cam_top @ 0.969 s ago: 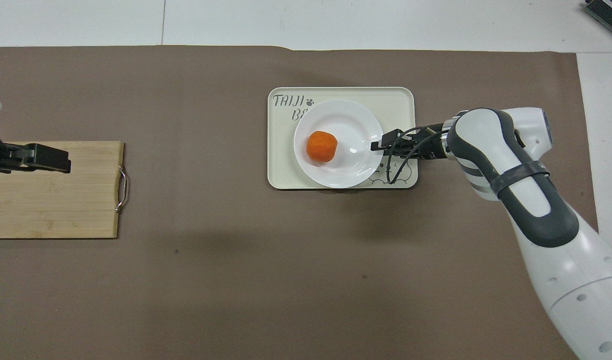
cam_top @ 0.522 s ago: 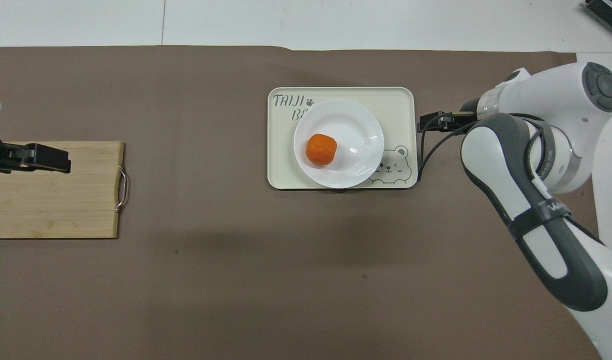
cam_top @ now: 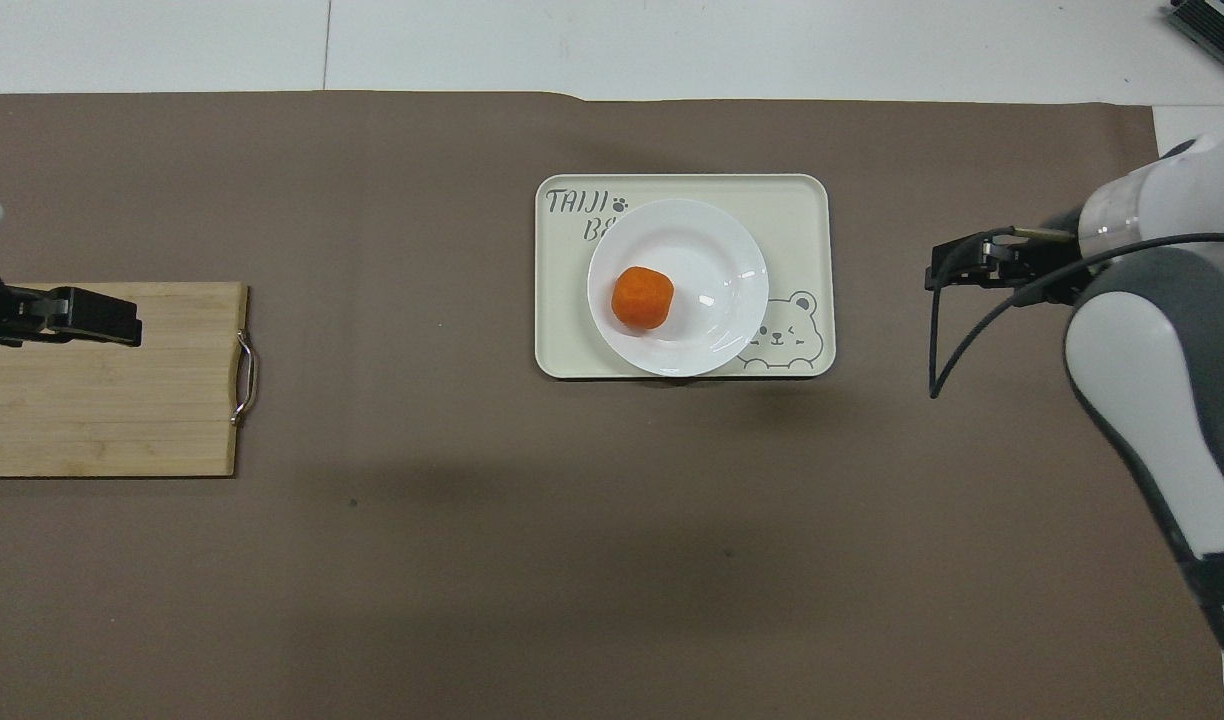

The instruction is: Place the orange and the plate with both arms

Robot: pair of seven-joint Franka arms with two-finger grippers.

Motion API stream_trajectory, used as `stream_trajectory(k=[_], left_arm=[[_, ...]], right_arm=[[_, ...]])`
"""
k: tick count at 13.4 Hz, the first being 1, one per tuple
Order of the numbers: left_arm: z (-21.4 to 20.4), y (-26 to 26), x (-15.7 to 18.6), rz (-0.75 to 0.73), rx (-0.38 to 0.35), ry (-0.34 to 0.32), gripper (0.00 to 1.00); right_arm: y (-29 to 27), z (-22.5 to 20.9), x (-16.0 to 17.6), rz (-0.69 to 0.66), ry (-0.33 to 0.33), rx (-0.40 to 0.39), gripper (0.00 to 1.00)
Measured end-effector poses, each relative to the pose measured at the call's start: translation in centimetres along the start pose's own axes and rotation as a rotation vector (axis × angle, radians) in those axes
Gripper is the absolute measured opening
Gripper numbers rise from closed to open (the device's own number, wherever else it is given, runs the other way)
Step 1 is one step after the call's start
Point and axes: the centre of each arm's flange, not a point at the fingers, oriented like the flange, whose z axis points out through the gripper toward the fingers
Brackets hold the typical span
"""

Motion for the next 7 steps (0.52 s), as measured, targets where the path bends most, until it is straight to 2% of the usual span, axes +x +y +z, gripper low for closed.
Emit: stream_trajectory(k=[2,7], left_arm=[[0.0,0.0,0.0,0.0,0.0,0.0,1.0],[0.0,0.2,0.0,0.004,-0.001,0.0,1.0]], right_arm=[[1.8,-3.5,-1.7,-0.003,0.01,-0.038,1.0],[4.1,-10.2,-4.1,-0.023,-0.015,-0.057,1.0]])
